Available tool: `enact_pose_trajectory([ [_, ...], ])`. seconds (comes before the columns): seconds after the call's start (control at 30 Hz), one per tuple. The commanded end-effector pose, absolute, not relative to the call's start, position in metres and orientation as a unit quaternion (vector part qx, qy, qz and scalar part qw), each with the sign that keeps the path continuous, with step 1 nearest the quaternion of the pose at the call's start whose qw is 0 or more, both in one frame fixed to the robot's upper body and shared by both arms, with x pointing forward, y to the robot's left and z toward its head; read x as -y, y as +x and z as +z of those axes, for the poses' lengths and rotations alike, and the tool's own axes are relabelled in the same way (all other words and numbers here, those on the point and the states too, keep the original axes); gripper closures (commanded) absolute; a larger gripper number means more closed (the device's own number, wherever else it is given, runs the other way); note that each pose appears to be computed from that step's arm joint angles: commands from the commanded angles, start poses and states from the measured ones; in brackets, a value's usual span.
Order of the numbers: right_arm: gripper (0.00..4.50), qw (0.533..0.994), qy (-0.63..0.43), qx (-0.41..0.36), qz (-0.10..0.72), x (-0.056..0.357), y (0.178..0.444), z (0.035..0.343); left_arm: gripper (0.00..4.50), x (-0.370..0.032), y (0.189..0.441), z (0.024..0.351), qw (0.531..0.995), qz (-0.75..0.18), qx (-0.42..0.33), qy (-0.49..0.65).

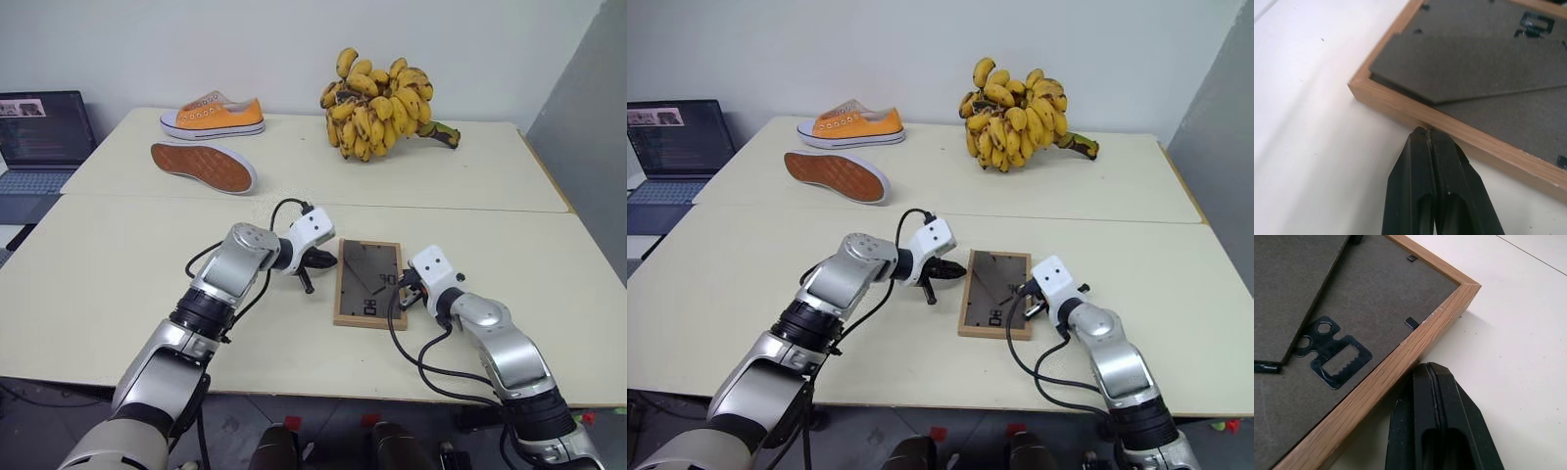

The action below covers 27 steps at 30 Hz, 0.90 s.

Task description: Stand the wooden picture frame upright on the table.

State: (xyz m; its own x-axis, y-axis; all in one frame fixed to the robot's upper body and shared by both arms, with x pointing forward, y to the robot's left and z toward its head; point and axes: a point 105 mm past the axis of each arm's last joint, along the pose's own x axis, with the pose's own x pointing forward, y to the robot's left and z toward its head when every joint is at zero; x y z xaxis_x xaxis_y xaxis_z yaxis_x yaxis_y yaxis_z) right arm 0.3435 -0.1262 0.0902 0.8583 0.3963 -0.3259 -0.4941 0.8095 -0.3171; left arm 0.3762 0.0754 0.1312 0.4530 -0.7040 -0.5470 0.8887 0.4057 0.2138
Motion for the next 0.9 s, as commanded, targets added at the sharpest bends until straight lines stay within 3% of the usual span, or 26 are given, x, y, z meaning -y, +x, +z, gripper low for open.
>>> enact_pose_trajectory([
  [0.03, 4.50, 0.943, -0.206, -0.094, 0.246, 0.123, 0.348, 0.104, 4.49, -0.075, 0.369, 0.142, 0.818, -0.494, -0.184, 0.231],
  [0.17, 4.50, 0.942, -0.212, -0.095, 0.241, 0.131, 0.343, 0.104, 4.49, -0.091, 0.356, 0.161, 0.834, -0.487, -0.246, 0.084],
  [0.47, 4.50, 0.949, -0.206, -0.097, 0.218, 0.149, 0.330, 0.101, 4.49, -0.147, 0.352, 0.167, 0.883, -0.377, -0.280, 0.010],
  [0.9, 4.50, 0.946, -0.220, -0.118, 0.208, 0.175, 0.319, 0.091, 4.49, -0.117, 0.299, 0.142, 0.819, -0.432, -0.364, -0.105],
])
